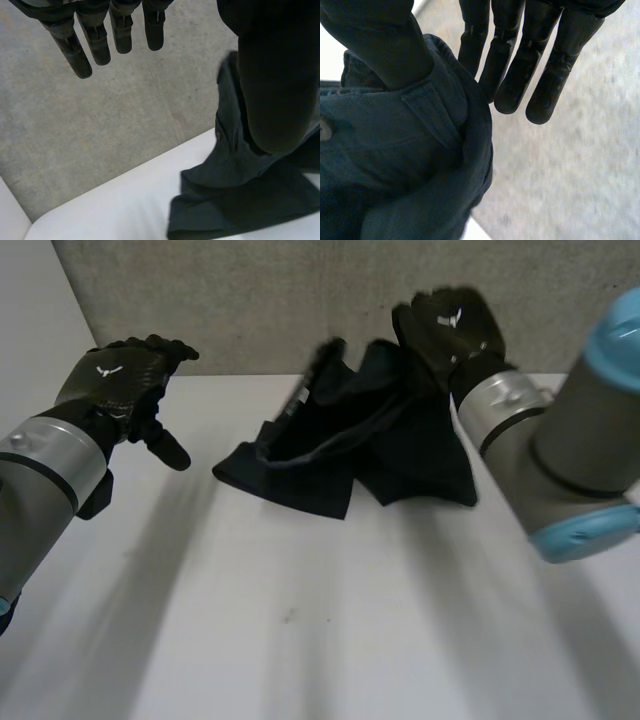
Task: Fold the shorts.
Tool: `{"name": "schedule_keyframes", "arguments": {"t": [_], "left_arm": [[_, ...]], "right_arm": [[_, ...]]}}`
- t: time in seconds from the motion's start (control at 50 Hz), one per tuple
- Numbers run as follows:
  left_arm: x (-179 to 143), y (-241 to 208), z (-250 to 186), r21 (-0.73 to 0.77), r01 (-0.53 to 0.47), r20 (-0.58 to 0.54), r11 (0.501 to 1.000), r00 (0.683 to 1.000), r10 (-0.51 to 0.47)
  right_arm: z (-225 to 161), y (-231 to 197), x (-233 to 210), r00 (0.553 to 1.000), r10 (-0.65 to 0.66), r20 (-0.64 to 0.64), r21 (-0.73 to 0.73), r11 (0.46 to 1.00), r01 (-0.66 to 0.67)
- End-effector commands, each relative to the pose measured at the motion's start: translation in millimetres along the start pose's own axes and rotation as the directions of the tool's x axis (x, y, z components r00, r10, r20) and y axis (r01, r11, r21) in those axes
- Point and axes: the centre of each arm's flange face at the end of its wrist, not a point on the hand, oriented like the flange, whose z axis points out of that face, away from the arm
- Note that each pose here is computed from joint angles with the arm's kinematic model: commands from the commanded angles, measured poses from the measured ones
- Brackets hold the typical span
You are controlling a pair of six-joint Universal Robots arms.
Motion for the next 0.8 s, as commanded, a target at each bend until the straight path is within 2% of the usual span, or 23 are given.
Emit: {"name": "schedule_keyframes", "arguments": {"t": [0.02,0.08,0.14,0.22,0.3,0.32,0.38,0.46,0.64,0.8], "left_arm": [[-6.6,-1.1,0.2,0.002,0.003,0.024,1.000,1.000,-0.003],[-5.9,4.0,-2.3,-0.014,0.004,0.022,1.000,1.000,-0.003],[-4.2,7.9,-8.8,-0.026,0.003,0.015,1.000,1.000,-0.003],[-2.0,15.2,-14.4,-0.045,0.004,0.008,0.999,1.000,-0.003],[0.0,20.2,-16.2,-0.048,0.004,0.003,0.999,1.000,-0.003],[0.2,22.4,-15.9,-0.051,0.002,0.003,0.999,1.000,-0.002],[1.7,28.2,-14.6,-0.060,0.002,-0.001,0.998,1.000,-0.002],[4.0,33.3,-13.1,-0.071,0.002,-0.009,0.997,1.000,-0.003],[21.5,50.6,-8.2,-0.105,-0.032,-0.067,0.994,0.997,0.025],[32.1,63.0,15.4,-0.055,-0.143,-0.108,0.988,0.985,0.137]], "right_arm": [[-33.0,-83.8,17.3,0.998,0.051,0.031,0.197,0.979,-0.056],[-38.2,-93.9,24.3,0.997,0.081,0.006,0.215,0.973,-0.080],[-40.4,-87.0,32.1,0.994,0.106,-0.026,0.186,0.978,-0.099],[-37.4,-44.5,62.9,0.988,0.088,-0.126,0.059,0.995,-0.081],[-29.6,22.8,97.1,0.971,0.078,-0.225,-0.108,0.989,-0.105],[-25.0,52.7,104.5,0.966,0.080,-0.244,-0.180,0.976,-0.126],[-20.1,93.0,110.9,0.963,0.070,-0.259,-0.281,0.949,-0.144],[-20.4,115.8,104.4,0.974,0.020,-0.224,-0.378,0.920,-0.106],[-31.7,115.5,111.2,0.958,-0.062,-0.281,-0.453,0.889,-0.075],[-69.5,56.5,85.9,0.973,-0.051,-0.226,-0.402,0.914,-0.045]]}}
